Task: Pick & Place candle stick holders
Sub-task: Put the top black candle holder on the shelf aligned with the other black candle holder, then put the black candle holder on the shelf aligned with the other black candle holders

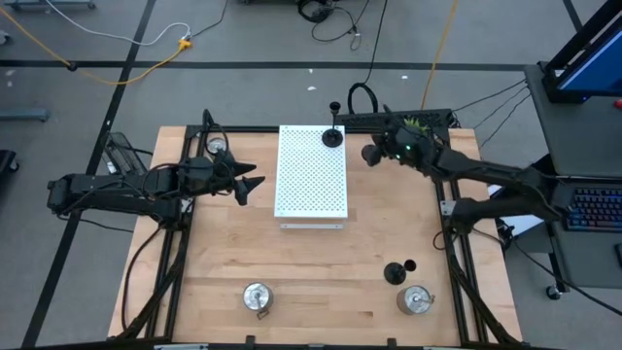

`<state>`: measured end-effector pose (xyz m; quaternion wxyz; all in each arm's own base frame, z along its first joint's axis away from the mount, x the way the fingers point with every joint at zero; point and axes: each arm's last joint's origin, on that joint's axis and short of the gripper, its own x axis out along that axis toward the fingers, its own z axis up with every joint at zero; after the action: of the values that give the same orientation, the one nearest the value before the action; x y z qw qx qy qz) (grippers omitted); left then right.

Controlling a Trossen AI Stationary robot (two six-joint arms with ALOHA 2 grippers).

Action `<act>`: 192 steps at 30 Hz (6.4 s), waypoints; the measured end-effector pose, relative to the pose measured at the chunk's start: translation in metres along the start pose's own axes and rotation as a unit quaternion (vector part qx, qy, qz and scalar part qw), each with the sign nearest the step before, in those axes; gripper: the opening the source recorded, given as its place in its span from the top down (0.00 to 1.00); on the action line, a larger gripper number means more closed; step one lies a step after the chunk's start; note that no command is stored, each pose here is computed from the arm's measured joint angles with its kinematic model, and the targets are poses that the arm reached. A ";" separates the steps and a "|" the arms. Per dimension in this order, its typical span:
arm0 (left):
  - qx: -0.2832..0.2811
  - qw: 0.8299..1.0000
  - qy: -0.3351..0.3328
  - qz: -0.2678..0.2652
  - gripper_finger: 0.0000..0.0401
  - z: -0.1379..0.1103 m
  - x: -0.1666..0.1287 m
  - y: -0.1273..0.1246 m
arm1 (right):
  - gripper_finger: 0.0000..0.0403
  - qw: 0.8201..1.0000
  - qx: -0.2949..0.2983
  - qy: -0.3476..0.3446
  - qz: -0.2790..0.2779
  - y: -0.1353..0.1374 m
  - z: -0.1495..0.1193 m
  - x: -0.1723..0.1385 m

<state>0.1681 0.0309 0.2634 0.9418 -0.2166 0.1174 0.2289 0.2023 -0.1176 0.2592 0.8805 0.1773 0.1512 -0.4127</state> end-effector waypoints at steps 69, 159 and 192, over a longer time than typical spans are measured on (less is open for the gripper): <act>0.020 0.999 0.027 0.001 0.29 -0.007 -0.001 -0.002 | 1.00 0.975 -0.155 0.020 0.156 0.118 0.023 0.036; -0.021 1.000 0.020 -0.002 0.29 -0.005 -0.001 -0.002 | 0.38 0.902 -0.199 0.284 0.256 0.043 0.002 -0.143; -0.020 1.000 0.017 -0.003 0.29 -0.005 -0.001 -0.003 | 0.38 0.776 -0.127 0.485 0.383 0.040 -0.146 -0.173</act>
<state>0.1679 0.0263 0.2607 0.9360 -0.2392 0.1282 0.2242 0.1101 0.0865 0.2078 0.7903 0.2836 0.5291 0.1225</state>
